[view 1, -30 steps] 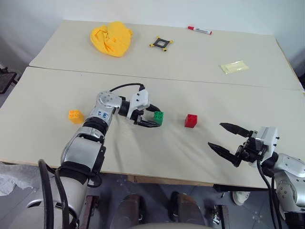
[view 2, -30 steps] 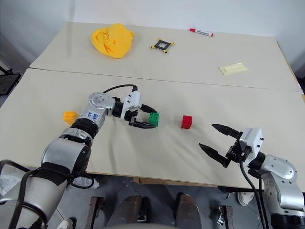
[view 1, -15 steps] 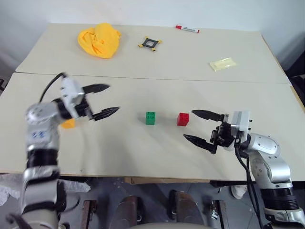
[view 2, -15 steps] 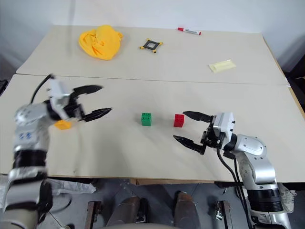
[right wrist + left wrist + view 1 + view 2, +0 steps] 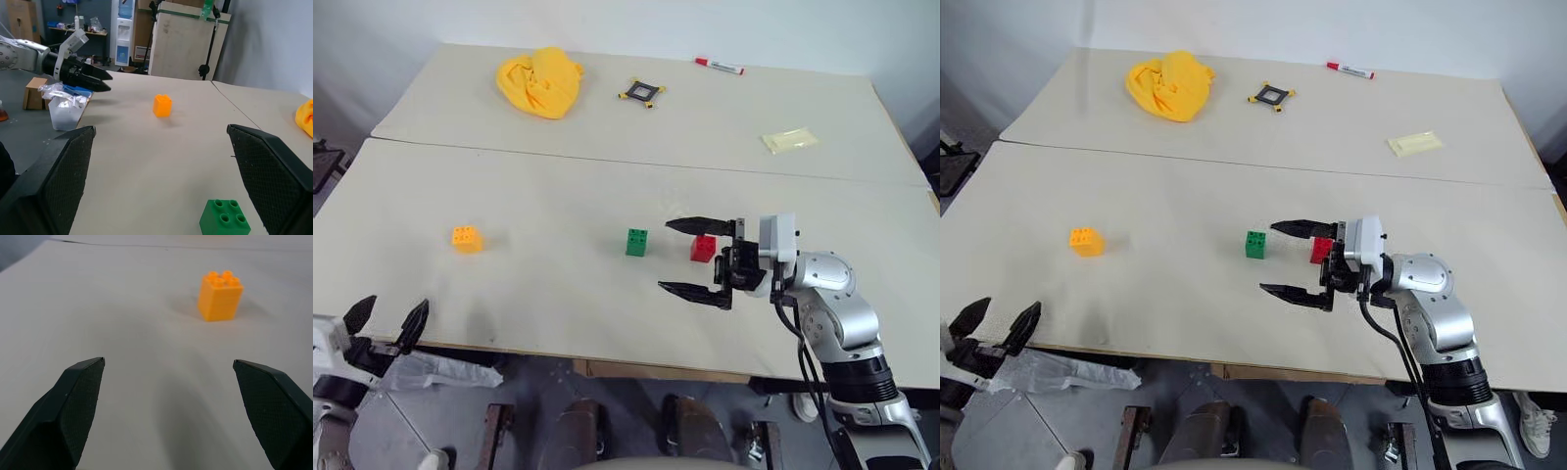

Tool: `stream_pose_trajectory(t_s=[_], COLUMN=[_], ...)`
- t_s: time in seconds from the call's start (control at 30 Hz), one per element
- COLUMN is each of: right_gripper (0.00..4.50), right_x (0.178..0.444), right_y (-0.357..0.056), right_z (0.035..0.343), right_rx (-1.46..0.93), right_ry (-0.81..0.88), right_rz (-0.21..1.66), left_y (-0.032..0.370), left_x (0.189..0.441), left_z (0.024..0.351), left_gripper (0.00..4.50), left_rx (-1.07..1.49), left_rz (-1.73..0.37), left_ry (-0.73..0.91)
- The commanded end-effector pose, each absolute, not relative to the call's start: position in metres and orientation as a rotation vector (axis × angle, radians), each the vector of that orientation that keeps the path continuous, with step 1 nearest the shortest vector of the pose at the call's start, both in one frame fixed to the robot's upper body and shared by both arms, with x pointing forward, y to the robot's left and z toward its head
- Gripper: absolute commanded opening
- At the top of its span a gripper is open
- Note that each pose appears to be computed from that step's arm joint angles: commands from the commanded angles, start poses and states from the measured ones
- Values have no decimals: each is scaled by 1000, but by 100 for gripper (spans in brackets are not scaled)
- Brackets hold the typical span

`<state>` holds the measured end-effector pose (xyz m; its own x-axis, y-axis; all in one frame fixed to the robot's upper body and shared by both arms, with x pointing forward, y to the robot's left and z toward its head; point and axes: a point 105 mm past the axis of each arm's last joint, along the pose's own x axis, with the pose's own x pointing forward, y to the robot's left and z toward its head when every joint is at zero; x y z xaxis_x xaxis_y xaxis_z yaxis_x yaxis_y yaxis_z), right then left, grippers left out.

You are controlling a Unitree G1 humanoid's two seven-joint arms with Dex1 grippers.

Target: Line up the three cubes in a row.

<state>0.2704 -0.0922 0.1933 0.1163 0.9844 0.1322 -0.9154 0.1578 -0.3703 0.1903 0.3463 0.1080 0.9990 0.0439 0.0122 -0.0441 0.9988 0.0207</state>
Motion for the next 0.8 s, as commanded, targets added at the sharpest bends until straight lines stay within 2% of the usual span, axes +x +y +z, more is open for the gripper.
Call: stream_pose_trajectory(t_s=[0.03,0.13,0.33,0.6,0.7,0.8], right_gripper=[450,450,450,450,450,450], right_x=[268,268,269,264,264,264], right_y=[-93,-93,-91,-86,-88,-90], right_z=[201,199,193,189,188,187], right_rx=[-245,-251,-242,-219,-218,-221], right_ry=[-425,-416,-375,-359,-357,-356], right_rz=[1415,1420,1426,1427,1408,1389], left_y=[338,326,297,290,291,290], left_x=[196,212,269,312,318,319], left_z=[124,127,128,116,118,119], left_gripper=[447,447,447,447,390,296], left_rx=[37,4,-102,-93,-98,-73], left_rz=[56,51,121,128,120,82], left_ry=[-66,-75,-36,33,30,33])
